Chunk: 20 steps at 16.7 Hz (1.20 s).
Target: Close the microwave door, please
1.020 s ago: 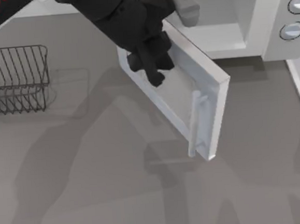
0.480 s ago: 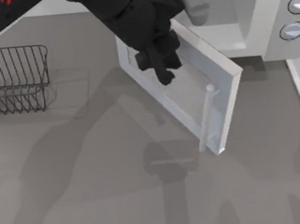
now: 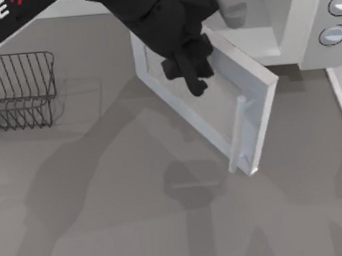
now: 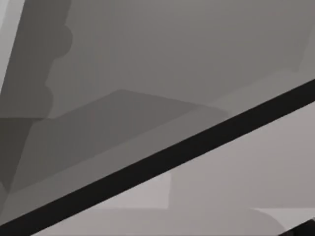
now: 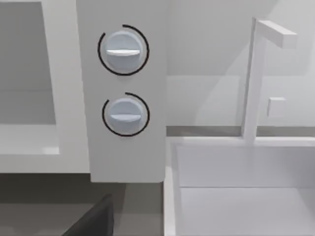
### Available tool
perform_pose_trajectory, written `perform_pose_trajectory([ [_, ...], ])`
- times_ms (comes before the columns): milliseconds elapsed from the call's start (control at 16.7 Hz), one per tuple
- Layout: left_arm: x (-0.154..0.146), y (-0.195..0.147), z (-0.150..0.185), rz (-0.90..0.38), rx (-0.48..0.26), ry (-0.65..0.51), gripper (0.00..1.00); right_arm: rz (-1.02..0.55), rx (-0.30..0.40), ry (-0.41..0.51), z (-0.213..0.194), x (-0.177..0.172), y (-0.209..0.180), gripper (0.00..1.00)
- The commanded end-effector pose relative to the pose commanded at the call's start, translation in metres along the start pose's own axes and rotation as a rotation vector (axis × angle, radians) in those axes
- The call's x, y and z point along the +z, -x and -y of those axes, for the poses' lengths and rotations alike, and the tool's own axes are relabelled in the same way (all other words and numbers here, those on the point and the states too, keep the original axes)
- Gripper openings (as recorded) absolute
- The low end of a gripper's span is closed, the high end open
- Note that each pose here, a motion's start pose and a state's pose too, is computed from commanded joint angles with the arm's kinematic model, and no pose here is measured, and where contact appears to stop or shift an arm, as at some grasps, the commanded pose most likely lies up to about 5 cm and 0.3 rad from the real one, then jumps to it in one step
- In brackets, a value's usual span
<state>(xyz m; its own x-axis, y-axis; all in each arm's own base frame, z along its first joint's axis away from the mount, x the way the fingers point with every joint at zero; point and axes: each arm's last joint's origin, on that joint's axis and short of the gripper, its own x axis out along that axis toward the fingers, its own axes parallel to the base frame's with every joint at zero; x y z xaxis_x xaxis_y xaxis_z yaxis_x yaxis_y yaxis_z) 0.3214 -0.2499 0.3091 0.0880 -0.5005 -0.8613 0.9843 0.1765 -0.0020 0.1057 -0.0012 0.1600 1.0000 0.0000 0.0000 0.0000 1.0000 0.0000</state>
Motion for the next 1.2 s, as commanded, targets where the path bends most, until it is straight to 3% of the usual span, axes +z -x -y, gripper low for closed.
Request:
perform_pose_trajectory([
  [720, 0.016, -0.010, 0.004, -0.001, -0.003, 0.000, 0.00, 0.000, 0.000, 0.000, 0.000, 0.000, 0.000, 1.00],
  [1020, 0.025, -0.039, 0.018, -0.053, -0.104, -0.010, 0.00, 0.000, 0.000, 0.000, 0.000, 0.000, 0.000, 1.00],
  [1200, 0.029, -0.032, 0.013, -0.032, -0.055, -0.001, 0.00, 0.000, 0.000, 0.000, 0.000, 0.000, 0.000, 1.00],
])
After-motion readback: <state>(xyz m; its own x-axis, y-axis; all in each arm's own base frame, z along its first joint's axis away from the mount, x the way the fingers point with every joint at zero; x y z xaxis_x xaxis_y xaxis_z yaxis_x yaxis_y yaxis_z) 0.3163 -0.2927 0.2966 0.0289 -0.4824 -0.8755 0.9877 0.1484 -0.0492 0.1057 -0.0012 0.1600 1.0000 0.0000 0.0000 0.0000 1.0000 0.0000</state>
